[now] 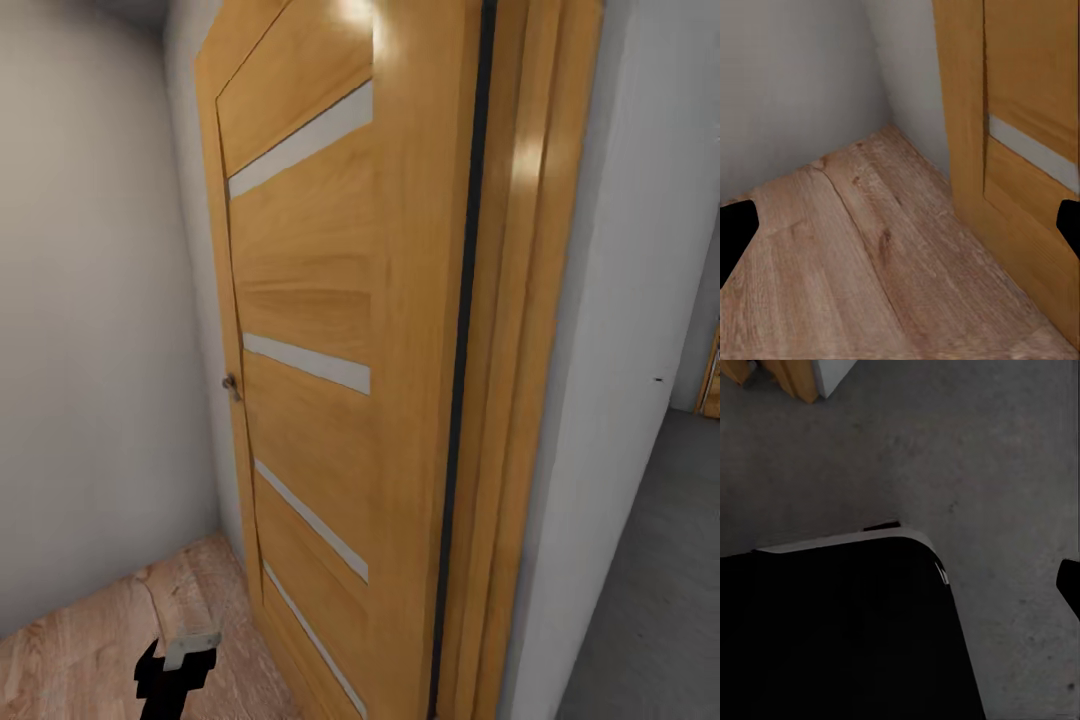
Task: Move the two storage containers from the living room to the garage. In the garage, place one container on the floor and stack the other container on top of it (either order is fine).
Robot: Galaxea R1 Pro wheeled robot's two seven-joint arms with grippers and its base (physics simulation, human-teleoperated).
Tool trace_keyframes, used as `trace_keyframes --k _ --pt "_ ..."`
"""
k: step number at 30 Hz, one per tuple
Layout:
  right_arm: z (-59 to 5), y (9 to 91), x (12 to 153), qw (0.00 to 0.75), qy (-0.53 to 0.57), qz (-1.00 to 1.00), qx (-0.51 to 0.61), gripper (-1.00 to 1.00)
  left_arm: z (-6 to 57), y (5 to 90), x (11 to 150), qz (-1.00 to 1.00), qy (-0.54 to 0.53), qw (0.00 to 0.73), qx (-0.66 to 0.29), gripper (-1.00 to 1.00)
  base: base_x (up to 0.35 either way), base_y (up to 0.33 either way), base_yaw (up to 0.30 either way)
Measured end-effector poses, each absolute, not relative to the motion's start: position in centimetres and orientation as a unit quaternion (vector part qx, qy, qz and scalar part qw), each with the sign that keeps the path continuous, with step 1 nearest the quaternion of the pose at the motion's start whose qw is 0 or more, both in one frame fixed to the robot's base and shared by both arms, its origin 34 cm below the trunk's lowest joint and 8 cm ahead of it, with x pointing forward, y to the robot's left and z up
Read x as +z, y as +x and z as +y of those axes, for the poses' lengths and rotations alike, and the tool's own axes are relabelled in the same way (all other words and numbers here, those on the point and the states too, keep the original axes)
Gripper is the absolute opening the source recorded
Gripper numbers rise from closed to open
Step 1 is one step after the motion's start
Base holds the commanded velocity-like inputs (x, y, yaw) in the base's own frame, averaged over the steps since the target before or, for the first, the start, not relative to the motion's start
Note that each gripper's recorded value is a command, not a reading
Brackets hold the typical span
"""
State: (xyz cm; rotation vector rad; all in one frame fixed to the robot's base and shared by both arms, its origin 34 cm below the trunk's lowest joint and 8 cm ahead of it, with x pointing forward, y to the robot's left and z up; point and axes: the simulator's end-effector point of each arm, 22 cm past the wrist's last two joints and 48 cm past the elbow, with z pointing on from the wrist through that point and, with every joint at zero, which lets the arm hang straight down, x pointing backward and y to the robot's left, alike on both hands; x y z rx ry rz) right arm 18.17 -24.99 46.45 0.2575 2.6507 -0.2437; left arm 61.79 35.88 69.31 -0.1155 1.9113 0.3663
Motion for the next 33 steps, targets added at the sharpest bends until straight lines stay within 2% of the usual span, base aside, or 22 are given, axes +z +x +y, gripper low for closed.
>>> trace_keyframes --k 7,16,24,33 --pt "-25.1 18.8 46.5 0.236 0.097 0.963 -0.089 1.00 34.4 60.1 67.4 0.823 -0.052 0.548 0.144 1.00 -0.300 0.000 0.000" --pt "-25.2 18.9 46.6 0.236 0.098 0.963 -0.090 1.00 33.5 59.1 66.4 0.828 -0.051 0.541 0.137 1.00 -0.062 -0.021 0.000" --pt "-25.5 19.3 46.6 0.239 0.097 0.962 -0.091 1.00 32.7 59.1 66.3 0.830 -0.049 0.540 0.132 1.00 -0.084 -0.241 0.030" --pt "-25.7 19.6 46.6 0.241 0.097 0.961 -0.092 1.00 32.2 59.0 66.1 0.831 -0.045 0.540 0.128 1.00 -0.063 -0.177 0.222"
